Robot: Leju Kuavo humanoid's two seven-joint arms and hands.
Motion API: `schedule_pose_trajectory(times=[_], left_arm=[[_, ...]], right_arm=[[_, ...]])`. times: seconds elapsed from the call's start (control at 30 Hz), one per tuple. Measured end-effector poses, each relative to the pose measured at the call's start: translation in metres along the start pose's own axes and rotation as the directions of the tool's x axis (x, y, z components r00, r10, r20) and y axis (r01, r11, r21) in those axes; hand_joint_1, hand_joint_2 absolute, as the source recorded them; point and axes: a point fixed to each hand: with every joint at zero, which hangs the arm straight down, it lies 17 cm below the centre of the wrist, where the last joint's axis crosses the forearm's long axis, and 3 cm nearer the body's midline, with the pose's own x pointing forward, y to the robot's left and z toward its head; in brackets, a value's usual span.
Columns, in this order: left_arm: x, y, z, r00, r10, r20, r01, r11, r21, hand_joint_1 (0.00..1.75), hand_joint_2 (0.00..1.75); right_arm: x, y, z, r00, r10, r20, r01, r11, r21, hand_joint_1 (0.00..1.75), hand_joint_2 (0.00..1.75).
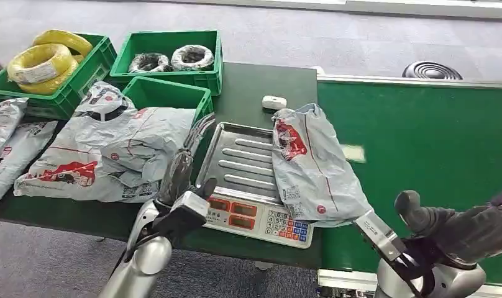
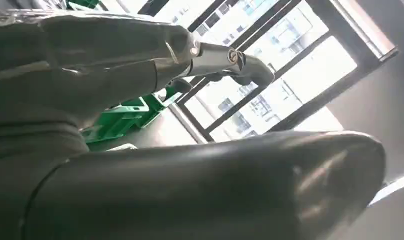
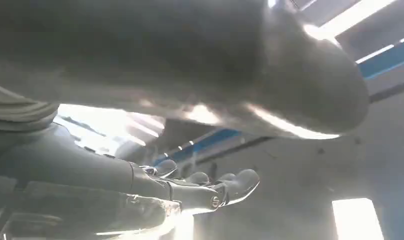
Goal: Moved the parcel from conveyor to table for the left to box.
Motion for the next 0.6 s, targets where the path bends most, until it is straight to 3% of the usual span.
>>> schedule_pose_trajectory(times=[0.23, 0.6], left_arm=[[0.026, -0.058, -0.056, 0.997, -0.026, 0.072, 0.037, 0.987, -0.154, 0.0, 1.75], [0.043, -0.126, -0.073, 0.978, -0.145, 0.15, 0.189, 0.919, -0.347, 0.0, 1.75]], right_arm=[[-0.035, 0.0, 0.021, 0.997, 0.044, -0.069, -0.042, 0.999, 0.032, 0.0, 0.0], [-0.062, -0.002, 0.035, 0.984, 0.109, -0.142, -0.099, 0.992, 0.073, 0.0, 0.0]])
